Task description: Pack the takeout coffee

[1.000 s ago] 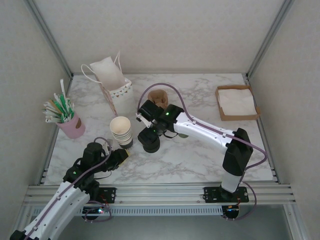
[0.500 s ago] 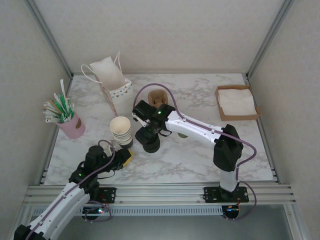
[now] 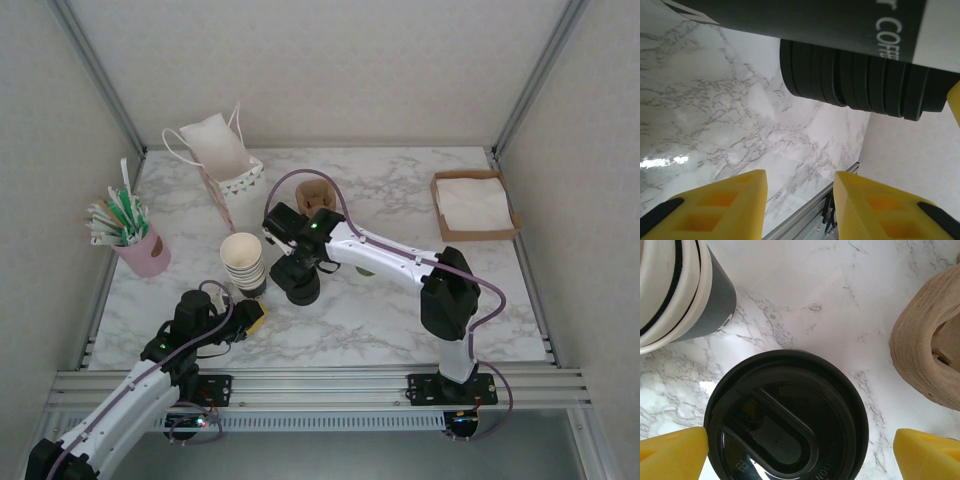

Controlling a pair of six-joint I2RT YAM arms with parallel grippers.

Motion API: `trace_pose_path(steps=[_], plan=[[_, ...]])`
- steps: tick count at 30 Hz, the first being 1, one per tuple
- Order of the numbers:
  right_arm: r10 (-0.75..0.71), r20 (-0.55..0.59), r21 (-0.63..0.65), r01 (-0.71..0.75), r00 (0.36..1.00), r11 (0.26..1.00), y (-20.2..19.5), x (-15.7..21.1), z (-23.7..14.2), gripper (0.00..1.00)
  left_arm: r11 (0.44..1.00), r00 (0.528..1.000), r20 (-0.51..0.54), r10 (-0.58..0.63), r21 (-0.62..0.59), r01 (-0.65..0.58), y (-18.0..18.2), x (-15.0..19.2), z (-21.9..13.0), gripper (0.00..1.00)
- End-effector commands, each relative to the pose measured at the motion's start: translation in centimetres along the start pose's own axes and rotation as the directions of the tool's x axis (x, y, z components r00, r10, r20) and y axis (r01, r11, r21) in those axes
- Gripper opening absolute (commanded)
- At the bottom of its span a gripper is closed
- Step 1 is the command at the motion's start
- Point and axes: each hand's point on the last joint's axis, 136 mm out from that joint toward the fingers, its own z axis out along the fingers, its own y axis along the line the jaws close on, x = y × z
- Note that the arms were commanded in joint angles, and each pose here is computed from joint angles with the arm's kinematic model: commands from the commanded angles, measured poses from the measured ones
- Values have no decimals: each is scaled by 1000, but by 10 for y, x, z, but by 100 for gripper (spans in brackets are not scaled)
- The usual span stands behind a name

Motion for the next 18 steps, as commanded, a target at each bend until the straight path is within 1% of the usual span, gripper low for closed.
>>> trace_pose_path(steps=[1, 7, 13, 18], plan=[[-23, 1, 20, 23, 1000, 1000, 2, -5, 2, 92, 999, 999, -14, 34, 7, -34, -5, 2, 0, 40], [-26, -2, 17, 26, 1000, 1000, 4, -5, 3, 88, 1000, 999, -13, 30, -1, -31, -3, 2, -1, 39], [-28, -7, 19, 28, 1000, 999, 5, -2, 3, 82, 999, 999, -10, 36, -2, -36, -6, 2, -2, 40], [-20, -14, 24, 21, 1000, 999, 5, 3, 2, 79, 998, 998, 23, 61, -25, -60, -17, -3, -11, 39]])
